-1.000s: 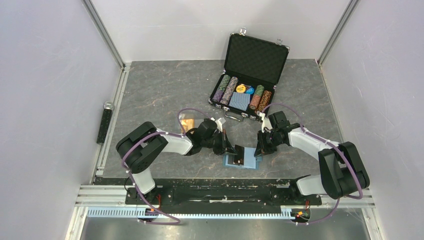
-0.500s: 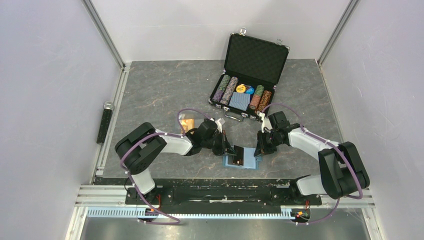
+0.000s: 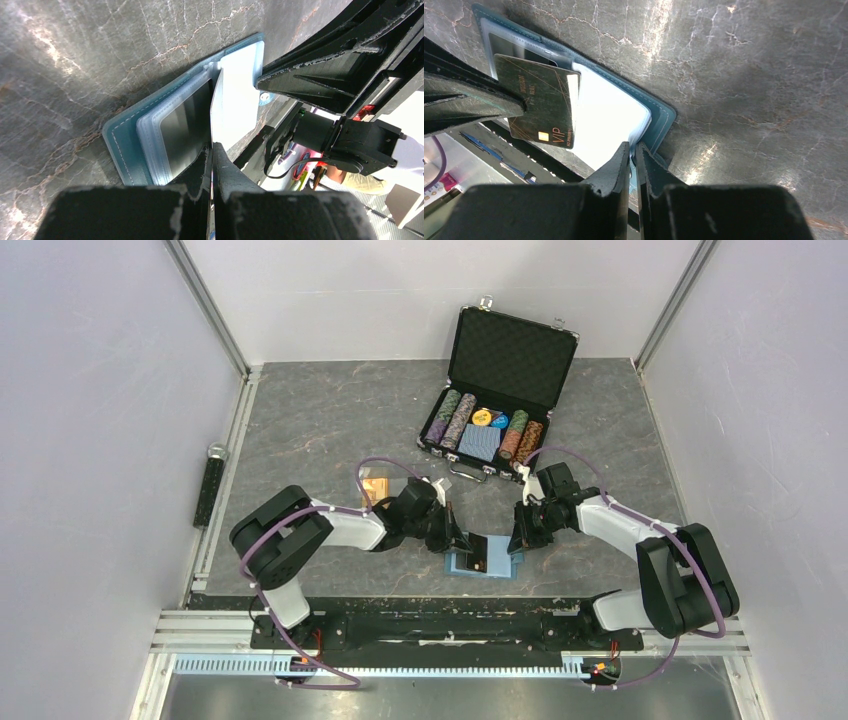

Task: Put the credit cards into the card holder
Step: Insert the credit card into the card holder.

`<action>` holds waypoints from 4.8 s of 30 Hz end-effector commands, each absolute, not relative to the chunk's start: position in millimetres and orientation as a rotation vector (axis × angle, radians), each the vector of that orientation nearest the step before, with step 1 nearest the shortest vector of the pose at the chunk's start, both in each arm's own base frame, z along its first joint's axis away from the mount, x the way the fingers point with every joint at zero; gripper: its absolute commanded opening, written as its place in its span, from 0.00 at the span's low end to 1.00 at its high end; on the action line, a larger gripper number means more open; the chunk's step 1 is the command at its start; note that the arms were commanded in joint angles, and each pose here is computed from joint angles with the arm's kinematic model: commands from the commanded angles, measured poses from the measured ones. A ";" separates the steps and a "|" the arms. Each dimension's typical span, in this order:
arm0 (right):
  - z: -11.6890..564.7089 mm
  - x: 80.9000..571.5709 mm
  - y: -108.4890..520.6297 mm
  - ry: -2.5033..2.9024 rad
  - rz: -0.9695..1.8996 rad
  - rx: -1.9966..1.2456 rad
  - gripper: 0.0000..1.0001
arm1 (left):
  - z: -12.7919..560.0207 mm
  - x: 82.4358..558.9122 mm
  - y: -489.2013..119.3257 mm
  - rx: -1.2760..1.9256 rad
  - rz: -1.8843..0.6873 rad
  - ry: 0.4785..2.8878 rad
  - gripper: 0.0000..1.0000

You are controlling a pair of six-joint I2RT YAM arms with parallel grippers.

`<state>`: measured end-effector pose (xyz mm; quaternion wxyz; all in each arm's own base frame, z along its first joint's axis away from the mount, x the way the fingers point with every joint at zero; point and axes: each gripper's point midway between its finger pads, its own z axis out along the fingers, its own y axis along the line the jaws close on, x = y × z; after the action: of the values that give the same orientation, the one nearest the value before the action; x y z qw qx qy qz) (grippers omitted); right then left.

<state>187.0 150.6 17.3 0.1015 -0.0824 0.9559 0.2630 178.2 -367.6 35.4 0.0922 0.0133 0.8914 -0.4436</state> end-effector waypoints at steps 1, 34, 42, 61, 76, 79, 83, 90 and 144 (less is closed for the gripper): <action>16.7 187.6 151.5 2.809 0.783 -0.244 0.10 | 29.0 176.0 -371.4 0.032 -1.289 2.688 0.02; 16.2 184.5 152.9 2.812 0.803 -0.222 0.10 | 31.2 170.1 -381.7 0.155 -1.165 2.758 0.25; 17.3 185.5 153.1 2.807 0.803 -0.223 0.10 | 28.0 171.8 -369.2 0.190 -1.000 2.817 0.31; 19.9 186.1 154.6 2.802 0.816 -0.223 0.10 | 32.3 168.6 -409.9 0.359 -1.080 2.825 0.37; 33.4 191.5 159.5 2.772 0.846 -0.233 0.18 | 49.7 160.2 -433.5 0.452 -1.220 2.766 0.43; 38.6 194.5 159.8 2.760 0.842 -0.237 0.25 | 56.3 162.8 -430.4 0.450 -1.203 2.744 0.46; 44.7 198.0 157.4 2.757 0.813 -0.243 0.34 | 73.6 170.8 -421.9 0.427 -1.176 2.680 0.55; 59.1 209.9 156.5 2.730 0.775 -0.268 0.47 | 105.1 188.5 -397.7 0.326 -1.160 2.565 0.63; 4.5 159.3 206.3 2.984 0.934 -0.381 0.06 | 45.6 177.5 -352.8 0.031 -1.160 2.720 0.37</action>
<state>161.4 214.8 13.1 0.0034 -0.1151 0.9386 0.3252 169.7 -344.2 39.8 0.0834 -0.0045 0.9193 -0.3847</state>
